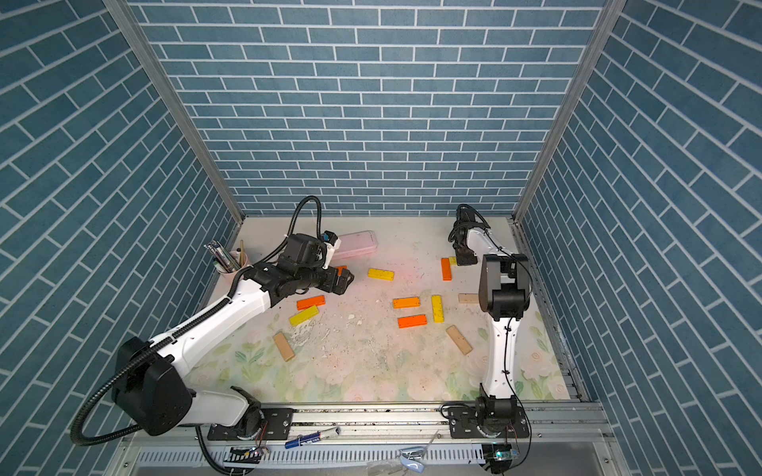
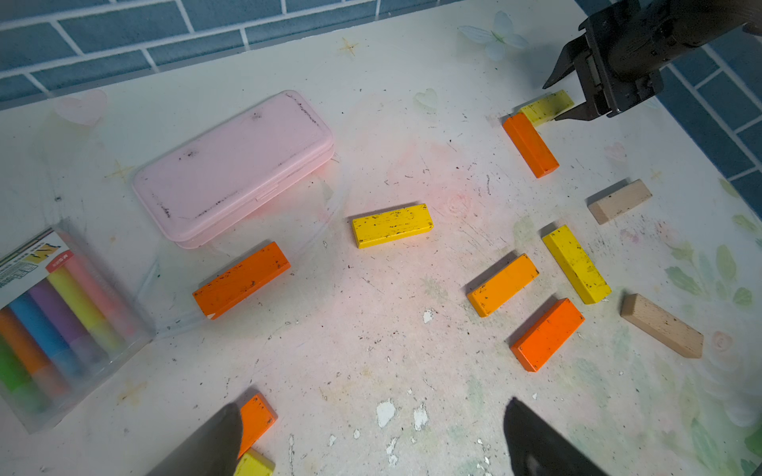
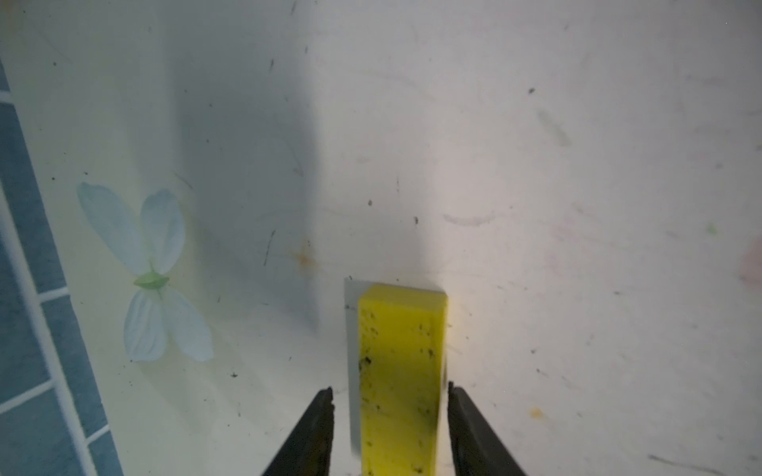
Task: Assemble the number 6 with building blocks
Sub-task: Assemble the building block at the center of the board, then pick up the building block from the center of the board.
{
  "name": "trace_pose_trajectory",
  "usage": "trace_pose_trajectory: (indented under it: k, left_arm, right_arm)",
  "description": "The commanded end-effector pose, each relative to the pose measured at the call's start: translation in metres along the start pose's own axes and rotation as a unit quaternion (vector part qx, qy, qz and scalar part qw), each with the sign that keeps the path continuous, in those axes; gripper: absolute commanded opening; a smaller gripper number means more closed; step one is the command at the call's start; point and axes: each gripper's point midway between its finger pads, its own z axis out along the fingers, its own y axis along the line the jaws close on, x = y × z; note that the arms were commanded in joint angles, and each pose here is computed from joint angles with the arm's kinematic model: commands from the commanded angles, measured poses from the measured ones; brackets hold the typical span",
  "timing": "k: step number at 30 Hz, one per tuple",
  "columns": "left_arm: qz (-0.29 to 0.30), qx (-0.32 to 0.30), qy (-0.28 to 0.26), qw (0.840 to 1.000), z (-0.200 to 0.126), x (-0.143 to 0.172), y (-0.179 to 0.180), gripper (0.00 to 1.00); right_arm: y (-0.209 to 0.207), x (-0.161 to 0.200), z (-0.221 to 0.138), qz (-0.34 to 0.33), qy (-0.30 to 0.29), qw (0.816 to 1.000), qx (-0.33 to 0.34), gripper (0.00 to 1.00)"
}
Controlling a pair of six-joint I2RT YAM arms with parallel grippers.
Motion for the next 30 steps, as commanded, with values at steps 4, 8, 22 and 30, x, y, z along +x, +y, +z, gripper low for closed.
trace_pose_trajectory:
  k: [4, 8, 22, 30]
  left_arm:
    - [-0.002, 0.005, -0.005, 1.0, -0.005, -0.002, -0.004, 0.99]
    - [-0.002, 0.006, -0.007, 1.0, -0.007, -0.004, -0.005, 0.99]
    - [-0.012, 0.031, -0.011, 0.999, -0.009, -0.006, -0.014, 0.99]
    - [-0.014, 0.038, -0.002, 0.999, -0.004, -0.003, -0.019, 0.99]
  right_arm:
    - [0.023, -0.009, -0.058, -0.032, -0.012, 0.998, -0.047, 0.51]
    - [0.028, -0.013, -0.093, -0.091, -0.024, 0.992, -0.082, 0.51]
    - [-0.124, 0.004, -0.13, -0.314, 0.014, 0.947, -0.067, 0.54]
    - [-0.168, 0.022, -0.098, -0.29, 0.072, 0.953, -0.037, 0.56]
